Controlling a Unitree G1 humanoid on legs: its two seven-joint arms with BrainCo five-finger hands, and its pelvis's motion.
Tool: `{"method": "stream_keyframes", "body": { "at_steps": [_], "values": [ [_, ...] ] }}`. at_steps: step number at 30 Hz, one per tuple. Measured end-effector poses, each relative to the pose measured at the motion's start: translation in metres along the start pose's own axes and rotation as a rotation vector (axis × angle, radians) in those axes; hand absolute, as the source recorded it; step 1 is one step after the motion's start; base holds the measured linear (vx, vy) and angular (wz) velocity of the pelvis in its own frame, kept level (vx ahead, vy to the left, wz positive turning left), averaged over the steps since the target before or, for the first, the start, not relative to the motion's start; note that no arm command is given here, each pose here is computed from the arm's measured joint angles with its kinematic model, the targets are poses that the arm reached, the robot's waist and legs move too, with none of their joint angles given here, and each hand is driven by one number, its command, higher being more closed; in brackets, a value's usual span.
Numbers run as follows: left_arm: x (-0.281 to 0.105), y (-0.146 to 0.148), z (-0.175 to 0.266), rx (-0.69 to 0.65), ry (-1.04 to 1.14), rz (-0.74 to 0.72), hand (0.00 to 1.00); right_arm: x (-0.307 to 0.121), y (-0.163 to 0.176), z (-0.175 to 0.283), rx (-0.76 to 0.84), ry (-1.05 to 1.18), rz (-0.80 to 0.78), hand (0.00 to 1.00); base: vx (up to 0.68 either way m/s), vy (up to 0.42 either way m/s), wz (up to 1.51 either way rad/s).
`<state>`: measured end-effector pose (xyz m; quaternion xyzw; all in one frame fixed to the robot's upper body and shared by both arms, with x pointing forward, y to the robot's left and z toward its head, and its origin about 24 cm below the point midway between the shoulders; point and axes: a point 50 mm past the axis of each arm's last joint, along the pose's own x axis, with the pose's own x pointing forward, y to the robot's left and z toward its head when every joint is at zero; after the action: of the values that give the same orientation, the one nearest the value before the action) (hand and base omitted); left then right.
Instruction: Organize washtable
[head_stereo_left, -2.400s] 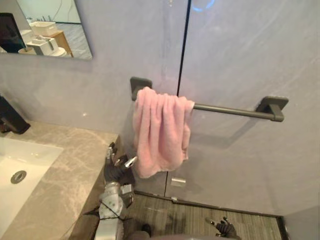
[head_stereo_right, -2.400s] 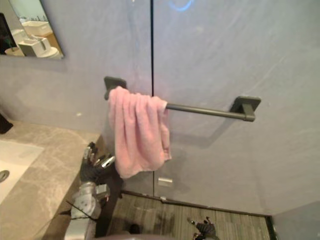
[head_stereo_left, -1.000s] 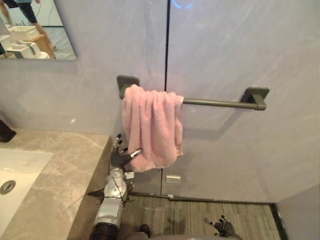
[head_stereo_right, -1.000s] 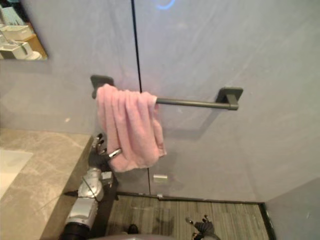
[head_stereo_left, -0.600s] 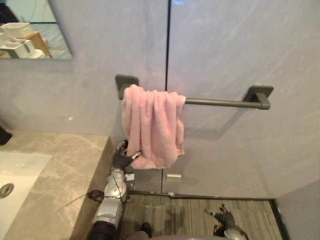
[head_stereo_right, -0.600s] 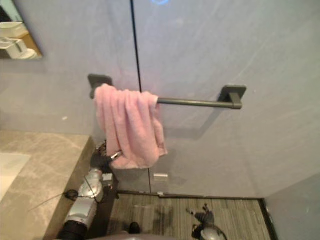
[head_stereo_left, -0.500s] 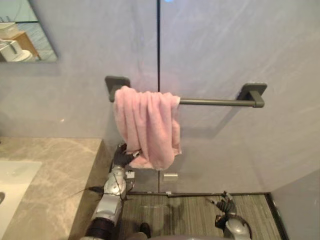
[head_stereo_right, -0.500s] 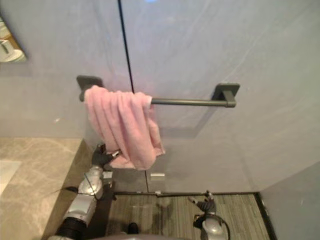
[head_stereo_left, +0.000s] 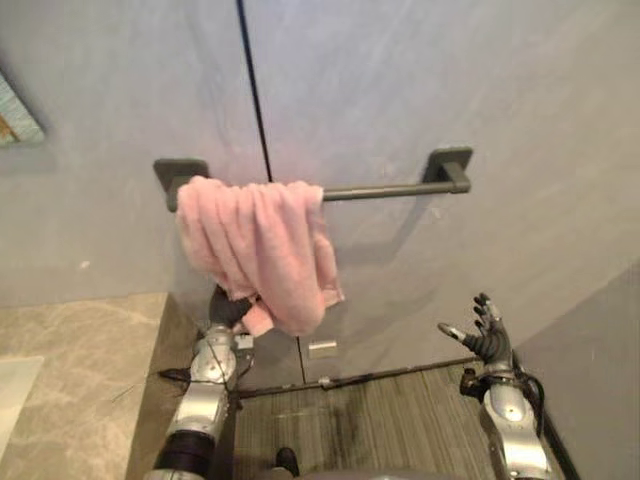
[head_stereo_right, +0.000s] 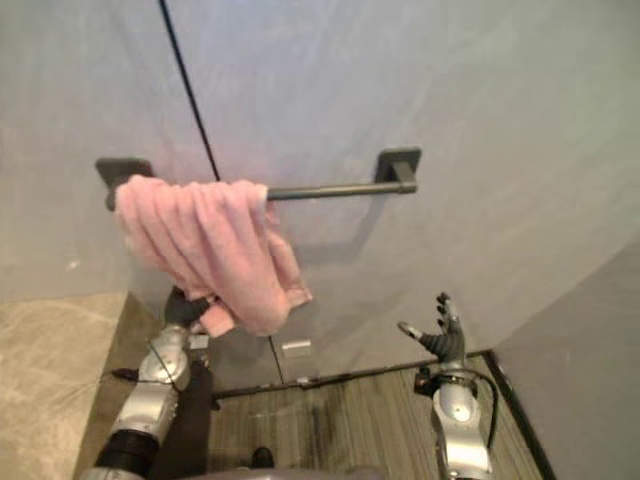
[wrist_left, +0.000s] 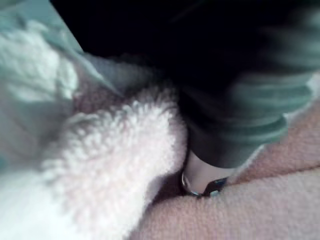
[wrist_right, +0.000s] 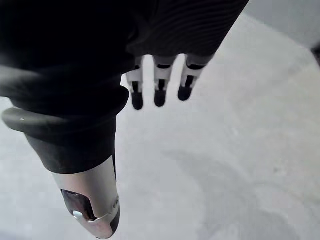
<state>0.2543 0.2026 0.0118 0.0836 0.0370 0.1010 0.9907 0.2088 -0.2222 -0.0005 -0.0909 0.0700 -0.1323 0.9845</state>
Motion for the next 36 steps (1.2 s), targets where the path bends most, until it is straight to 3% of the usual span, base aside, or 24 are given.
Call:
{"method": "stream_keyframes", "body": {
  "at_steps": [8,14,29,36],
  "values": [
    [0.001,-0.004,0.007,0.013,-0.034,-0.035,1.0,0.003,0.033,0.018,-0.031,-0.093,0.265,0.0,-0.01,-0.008,0.04],
    [0.002,-0.018,0.011,0.017,-0.052,-0.104,1.0,0.008,0.053,0.031,-0.048,-0.152,0.368,0.0,-0.01,-0.021,0.15],
    [0.004,-0.034,0.018,-0.015,-0.073,-0.157,1.0,0.014,0.101,0.043,-0.072,-0.194,0.55,0.0,-0.05,-0.004,0.09],
    [0.005,-0.044,0.031,-0.04,-0.122,-0.19,1.0,0.022,0.113,0.047,-0.097,-0.202,0.559,0.0,-0.01,-0.003,0.02]
  ]
}}
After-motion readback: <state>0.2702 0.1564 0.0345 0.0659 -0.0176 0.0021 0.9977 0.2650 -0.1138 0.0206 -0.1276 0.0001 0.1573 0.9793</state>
